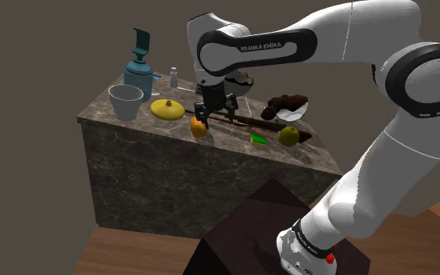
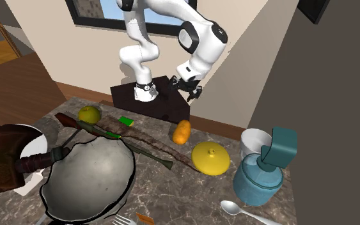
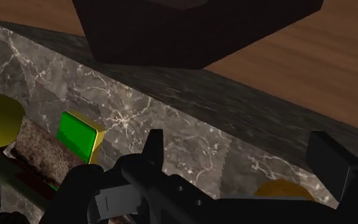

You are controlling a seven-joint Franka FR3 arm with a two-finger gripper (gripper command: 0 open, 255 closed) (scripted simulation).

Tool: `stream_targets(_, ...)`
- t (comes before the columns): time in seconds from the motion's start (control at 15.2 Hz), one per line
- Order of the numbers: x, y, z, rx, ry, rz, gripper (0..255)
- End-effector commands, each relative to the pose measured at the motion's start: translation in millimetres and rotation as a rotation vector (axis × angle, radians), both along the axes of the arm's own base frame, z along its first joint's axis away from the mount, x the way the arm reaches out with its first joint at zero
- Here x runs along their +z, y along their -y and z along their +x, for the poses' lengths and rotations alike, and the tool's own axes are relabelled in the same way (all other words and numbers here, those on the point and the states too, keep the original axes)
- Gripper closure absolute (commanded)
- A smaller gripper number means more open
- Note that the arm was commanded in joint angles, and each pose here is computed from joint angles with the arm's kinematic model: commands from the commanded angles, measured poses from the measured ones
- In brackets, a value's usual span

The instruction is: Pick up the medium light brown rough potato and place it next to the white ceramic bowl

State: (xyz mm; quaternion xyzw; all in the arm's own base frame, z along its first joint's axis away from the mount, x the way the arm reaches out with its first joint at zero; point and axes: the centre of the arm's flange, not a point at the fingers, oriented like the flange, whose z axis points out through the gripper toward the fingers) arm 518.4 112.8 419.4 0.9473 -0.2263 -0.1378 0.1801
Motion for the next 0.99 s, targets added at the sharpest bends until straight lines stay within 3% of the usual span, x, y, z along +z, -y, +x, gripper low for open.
stream_targets(0.0, -17.1, -3.1, 27.6, -0.04, -0.003, -0.036, 0)
stream_targets(0.53, -78.7, -14.6, 127.4, -0.187, -0.017, -0.173, 0)
stream_targets(0.92, -105.2, -3.2, 114.1, -0.187, -0.017, -0.173, 0)
